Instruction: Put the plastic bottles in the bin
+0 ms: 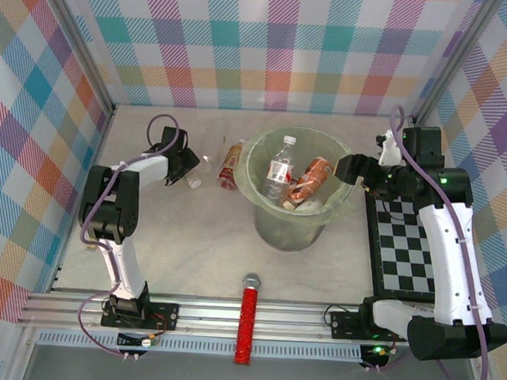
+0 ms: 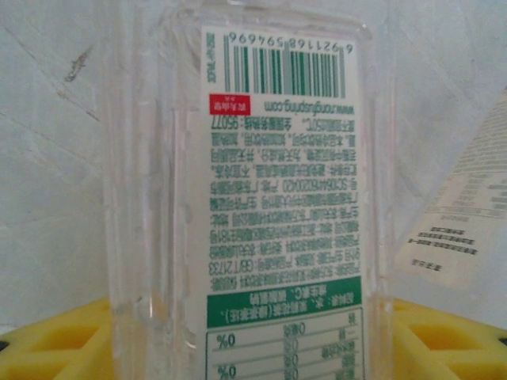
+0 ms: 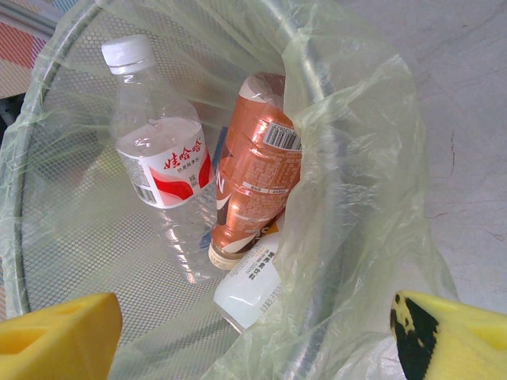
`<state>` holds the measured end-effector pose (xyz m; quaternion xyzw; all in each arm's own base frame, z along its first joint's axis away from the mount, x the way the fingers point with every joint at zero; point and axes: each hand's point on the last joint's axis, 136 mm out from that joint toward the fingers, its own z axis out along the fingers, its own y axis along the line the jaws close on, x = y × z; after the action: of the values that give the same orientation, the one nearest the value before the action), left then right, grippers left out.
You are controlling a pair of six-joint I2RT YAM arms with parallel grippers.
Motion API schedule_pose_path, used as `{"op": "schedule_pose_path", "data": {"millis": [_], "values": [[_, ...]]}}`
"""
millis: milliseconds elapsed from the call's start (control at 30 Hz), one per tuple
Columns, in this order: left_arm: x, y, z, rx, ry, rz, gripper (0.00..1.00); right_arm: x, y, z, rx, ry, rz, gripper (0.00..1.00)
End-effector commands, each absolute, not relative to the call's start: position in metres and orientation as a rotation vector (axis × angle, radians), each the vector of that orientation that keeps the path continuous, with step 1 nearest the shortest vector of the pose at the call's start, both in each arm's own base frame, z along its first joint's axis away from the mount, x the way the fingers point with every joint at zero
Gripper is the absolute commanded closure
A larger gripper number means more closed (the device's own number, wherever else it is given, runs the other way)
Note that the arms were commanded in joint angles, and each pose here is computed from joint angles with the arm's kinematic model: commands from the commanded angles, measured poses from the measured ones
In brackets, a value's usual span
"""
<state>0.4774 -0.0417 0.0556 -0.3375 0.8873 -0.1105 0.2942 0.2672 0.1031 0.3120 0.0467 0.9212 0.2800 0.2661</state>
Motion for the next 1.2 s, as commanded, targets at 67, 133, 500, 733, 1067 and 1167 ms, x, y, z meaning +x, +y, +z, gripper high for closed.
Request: {"op": "schedule_pose_path", "data": {"millis": [67, 133, 500, 733, 1067, 1167], "values": [[0.475, -0.030, 0.111, -0.859, 2.262, -0.297, 0.42, 0.266, 0.104, 0.326, 0.098, 2.439, 0.767, 0.12], [0.472, -0.030, 0.130, -0.824, 2.242, -0.302, 0.43, 0.267, 0.103, 0.330, 0.099, 2.421, 0.765, 0.12], [0.428, -0.059, 0.290, -0.464, 2.055, -0.449, 0.46, 0.278, 0.114, 0.354, 0.105, 2.286, 0.875, 0.12], [0.378, -0.115, 0.399, -0.156, 1.863, -0.622, 0.52, 0.277, 0.140, 0.387, -0.024, 2.142, 1.090, 0.11], [0.324, -0.249, 0.465, 0.347, 1.668, -0.936, 0.56, 0.269, 0.169, 0.425, -0.181, 2.023, 1.357, 0.11], [0.324, -0.276, 0.459, 0.408, 1.666, -0.979, 0.57, 0.268, 0.169, 0.428, -0.187, 2.017, 1.356, 0.11]]}}
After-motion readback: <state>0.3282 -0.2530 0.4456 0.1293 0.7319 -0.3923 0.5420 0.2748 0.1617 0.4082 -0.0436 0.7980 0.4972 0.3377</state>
